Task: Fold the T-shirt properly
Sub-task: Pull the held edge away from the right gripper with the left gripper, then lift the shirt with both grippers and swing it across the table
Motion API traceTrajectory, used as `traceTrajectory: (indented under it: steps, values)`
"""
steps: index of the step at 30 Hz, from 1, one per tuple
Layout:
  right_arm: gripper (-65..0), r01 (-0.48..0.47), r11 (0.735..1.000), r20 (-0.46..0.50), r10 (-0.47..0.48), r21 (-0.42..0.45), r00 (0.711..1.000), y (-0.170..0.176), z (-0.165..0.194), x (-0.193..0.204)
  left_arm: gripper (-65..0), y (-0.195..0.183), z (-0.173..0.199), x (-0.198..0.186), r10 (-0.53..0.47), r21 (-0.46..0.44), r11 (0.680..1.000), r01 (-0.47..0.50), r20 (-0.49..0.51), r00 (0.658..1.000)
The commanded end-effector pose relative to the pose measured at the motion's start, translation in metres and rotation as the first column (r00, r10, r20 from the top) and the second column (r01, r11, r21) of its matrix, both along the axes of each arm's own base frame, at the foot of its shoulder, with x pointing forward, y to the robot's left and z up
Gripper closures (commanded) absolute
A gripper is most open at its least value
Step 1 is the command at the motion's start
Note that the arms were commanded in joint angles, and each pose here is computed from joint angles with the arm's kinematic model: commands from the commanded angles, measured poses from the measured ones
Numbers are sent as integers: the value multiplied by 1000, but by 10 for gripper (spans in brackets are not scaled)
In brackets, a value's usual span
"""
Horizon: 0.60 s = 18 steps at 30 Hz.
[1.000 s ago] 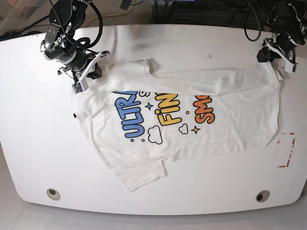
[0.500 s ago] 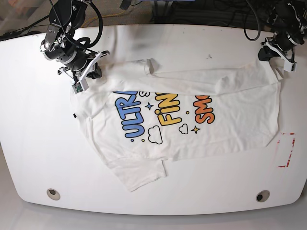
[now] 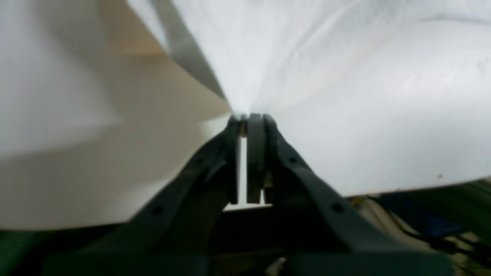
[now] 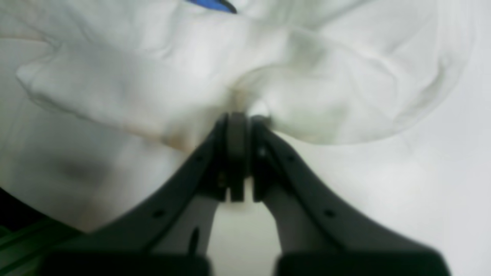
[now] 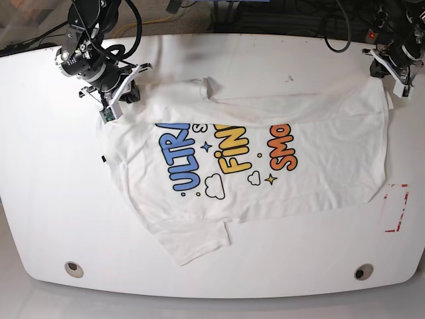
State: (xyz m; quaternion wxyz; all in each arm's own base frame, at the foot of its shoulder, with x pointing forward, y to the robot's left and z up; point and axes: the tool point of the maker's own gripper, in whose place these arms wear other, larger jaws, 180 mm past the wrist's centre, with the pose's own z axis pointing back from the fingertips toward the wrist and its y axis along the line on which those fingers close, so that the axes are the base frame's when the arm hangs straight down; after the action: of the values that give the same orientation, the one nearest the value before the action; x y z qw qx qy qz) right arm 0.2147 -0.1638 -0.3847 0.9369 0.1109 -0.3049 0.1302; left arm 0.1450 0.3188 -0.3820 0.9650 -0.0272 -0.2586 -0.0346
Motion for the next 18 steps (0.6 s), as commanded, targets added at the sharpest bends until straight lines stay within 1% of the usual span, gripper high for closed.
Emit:
traceTrajectory:
  steps: [1,6,9,14,18]
  values:
    - [0,-8,999,66,5,35,998,5,16,7,0,6,23,12,-32,65,997,28,69,997]
    - [0,-10,996,96,2,83,995,10,26,10,0,5,55,31,-93,190,980,64,145,985]
    - [0,-13,997,119,5,72,993,6,31,18,0,7,76,55,-117,256,965,58,219,969]
    - [0,-23,999,179,15,45,984,-1,47,40,0,12,102,90,-113,292,956,17,317,942]
    - [0,-30,999,256,23,22,966,-7,69,66,0,15,125,118,-119,320,947,-13,389,914]
